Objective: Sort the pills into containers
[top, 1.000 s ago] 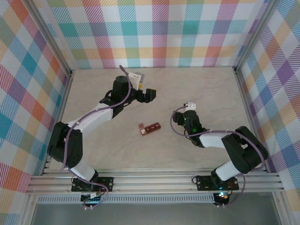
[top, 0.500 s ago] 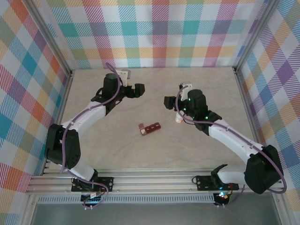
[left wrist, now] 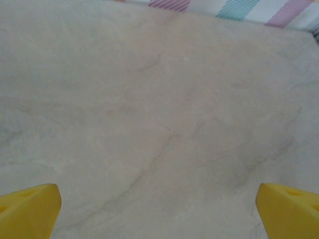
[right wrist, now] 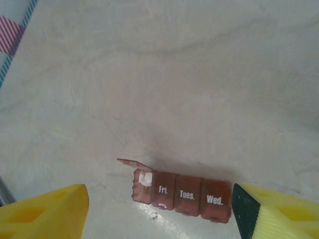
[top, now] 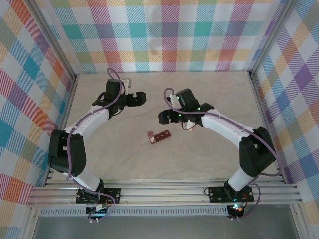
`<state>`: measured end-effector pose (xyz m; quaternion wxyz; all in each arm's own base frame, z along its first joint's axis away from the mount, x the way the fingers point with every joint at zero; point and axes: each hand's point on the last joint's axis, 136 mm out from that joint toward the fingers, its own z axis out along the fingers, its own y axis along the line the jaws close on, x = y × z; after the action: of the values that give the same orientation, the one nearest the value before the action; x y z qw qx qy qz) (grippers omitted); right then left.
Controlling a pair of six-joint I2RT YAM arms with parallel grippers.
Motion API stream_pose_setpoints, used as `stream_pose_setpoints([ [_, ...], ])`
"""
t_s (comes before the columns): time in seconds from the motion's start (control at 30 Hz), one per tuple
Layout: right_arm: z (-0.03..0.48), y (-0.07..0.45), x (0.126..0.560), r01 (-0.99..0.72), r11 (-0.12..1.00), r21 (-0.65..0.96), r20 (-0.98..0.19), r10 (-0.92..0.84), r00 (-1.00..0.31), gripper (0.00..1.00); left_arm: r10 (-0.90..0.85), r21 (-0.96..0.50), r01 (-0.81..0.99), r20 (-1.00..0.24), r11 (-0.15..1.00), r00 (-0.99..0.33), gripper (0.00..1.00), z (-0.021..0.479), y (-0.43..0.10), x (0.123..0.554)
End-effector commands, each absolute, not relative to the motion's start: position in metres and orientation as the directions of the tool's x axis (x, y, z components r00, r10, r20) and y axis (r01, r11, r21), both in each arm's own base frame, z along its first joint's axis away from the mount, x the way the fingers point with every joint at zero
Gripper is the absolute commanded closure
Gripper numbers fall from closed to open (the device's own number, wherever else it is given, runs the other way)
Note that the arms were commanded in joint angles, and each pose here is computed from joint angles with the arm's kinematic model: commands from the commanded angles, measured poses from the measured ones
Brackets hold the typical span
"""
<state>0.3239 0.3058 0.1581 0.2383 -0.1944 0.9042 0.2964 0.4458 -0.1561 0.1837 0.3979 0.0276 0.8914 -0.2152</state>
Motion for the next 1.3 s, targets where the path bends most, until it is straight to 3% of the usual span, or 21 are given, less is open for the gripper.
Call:
stream_pose_setpoints([
  [0.0,0.149,0.315,0.313,-0.513,0.747,0.422,-0.481,-0.295,-0.826,0.24,-0.135,-0.372,0.168,-0.664,0.913,-0.735,0.0,0.162,-0.149,0.439],
  [0.27,0.102,0.311,0.317,-0.5,0.799,0.334,-0.368,-0.378,-0.85,0.25,-0.129,-0.365,0.131,-0.607,0.922,-0.784,0.0,0.14,-0.144,0.432],
  [0.3,0.097,0.31,0.317,-0.5,0.802,0.326,-0.356,-0.385,-0.851,0.25,-0.129,-0.37,0.132,-0.601,0.92,-0.789,0.03,0.139,-0.145,0.431],
  [0.37,0.09,0.31,0.315,-0.504,0.804,0.315,-0.341,-0.4,-0.851,0.25,-0.125,-0.383,0.139,-0.588,0.913,-0.799,0.23,0.135,-0.147,0.429],
  [0.47,0.083,0.309,0.313,-0.506,0.806,0.307,-0.324,-0.412,-0.852,0.25,-0.119,-0.407,0.149,-0.562,0.901,-0.818,0.69,0.129,-0.153,0.427],
  [0.57,0.076,0.307,0.311,-0.509,0.81,0.292,-0.307,-0.424,-0.852,0.25,-0.108,-0.436,0.165,-0.536,0.885,-0.837,1.0,0.124,-0.159,0.423],
  [1.27,0.043,0.307,0.314,-0.496,0.826,0.268,-0.253,-0.436,-0.864,0.31,-0.031,-0.477,0.213,-0.454,0.853,-0.891,1.0,0.097,-0.185,0.386],
])
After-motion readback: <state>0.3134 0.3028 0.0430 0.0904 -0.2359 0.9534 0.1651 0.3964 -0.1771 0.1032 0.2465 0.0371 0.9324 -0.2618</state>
